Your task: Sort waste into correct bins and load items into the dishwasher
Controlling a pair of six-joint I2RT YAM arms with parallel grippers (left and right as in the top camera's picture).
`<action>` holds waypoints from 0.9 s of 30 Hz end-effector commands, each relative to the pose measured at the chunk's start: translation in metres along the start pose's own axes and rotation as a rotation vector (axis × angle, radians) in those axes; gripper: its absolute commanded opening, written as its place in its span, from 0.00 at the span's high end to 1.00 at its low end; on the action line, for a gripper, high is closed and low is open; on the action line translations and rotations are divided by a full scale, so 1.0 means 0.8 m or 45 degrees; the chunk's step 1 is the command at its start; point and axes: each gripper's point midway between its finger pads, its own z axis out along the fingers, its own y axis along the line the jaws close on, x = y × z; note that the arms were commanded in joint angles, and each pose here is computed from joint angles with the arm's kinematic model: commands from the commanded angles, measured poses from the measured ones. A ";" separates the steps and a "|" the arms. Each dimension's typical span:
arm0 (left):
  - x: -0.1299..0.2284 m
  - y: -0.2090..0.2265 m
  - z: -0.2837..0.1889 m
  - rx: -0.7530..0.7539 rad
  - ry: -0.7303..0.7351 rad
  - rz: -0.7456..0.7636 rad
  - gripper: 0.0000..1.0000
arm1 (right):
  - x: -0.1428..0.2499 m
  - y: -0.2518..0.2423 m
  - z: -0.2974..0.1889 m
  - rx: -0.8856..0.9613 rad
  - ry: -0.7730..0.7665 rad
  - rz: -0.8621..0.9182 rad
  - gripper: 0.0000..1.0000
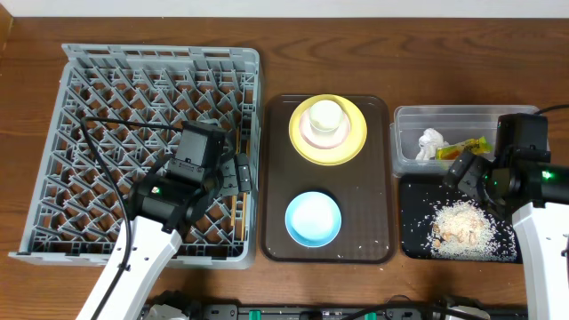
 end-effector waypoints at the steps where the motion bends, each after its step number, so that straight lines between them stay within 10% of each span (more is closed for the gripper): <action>1: 0.001 0.001 0.000 -0.002 0.003 -0.002 0.05 | -0.003 -0.005 -0.003 0.016 -0.022 0.021 0.01; 7: -0.002 -0.008 -0.001 0.047 -0.006 -0.004 0.13 | -0.003 -0.005 -0.003 0.016 -0.022 0.021 0.01; 14: 0.050 -0.108 -0.039 0.689 0.308 0.000 0.26 | -0.003 -0.005 -0.003 0.016 -0.022 0.021 0.01; 17: 0.066 -0.145 -0.073 0.973 0.435 0.006 0.02 | -0.003 -0.005 -0.003 0.016 -0.022 0.021 0.01; 22: 0.086 -0.165 -0.086 1.045 0.496 0.078 0.01 | -0.003 -0.005 -0.003 0.016 -0.022 0.021 0.01; 27: 0.112 -0.182 -0.077 0.932 0.506 0.182 0.39 | -0.003 -0.005 -0.003 0.016 -0.022 0.021 0.01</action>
